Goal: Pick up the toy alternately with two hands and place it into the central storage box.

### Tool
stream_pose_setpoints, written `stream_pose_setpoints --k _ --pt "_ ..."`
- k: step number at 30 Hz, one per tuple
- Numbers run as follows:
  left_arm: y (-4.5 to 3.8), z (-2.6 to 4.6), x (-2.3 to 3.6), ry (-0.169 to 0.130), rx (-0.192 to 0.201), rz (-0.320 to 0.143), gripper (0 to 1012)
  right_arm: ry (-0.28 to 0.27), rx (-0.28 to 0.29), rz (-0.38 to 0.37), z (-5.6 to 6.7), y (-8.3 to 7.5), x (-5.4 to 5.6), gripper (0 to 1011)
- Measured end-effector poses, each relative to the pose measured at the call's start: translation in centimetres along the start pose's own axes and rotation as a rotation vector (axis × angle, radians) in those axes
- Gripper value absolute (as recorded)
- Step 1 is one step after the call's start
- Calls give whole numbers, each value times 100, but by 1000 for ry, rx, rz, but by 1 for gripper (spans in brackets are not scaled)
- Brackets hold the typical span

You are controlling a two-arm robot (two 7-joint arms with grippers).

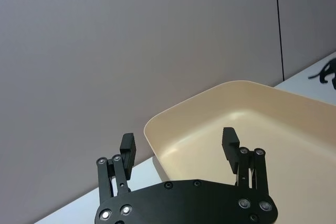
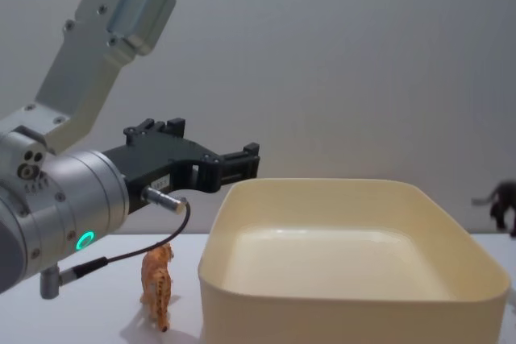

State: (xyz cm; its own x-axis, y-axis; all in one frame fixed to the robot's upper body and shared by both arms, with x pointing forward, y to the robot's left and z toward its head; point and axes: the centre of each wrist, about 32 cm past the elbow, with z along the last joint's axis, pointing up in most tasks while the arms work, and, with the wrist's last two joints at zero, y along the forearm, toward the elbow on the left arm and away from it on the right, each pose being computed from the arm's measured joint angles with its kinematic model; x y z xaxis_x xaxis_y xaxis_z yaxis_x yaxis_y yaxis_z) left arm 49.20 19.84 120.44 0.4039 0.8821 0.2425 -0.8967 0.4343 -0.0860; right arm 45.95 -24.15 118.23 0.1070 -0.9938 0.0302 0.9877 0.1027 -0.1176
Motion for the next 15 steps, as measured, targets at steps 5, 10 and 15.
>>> stream_pose_setpoints --k 5,10,15 --pt "0 0 0 0 0 0 1001 3 50 29 172 13 7 306" --pt "0 0 0 0 0 0 1001 7 85 78 346 64 9 306" --pt "0 0 0 0 0 0 1001 9 98 132 469 155 -9 306"
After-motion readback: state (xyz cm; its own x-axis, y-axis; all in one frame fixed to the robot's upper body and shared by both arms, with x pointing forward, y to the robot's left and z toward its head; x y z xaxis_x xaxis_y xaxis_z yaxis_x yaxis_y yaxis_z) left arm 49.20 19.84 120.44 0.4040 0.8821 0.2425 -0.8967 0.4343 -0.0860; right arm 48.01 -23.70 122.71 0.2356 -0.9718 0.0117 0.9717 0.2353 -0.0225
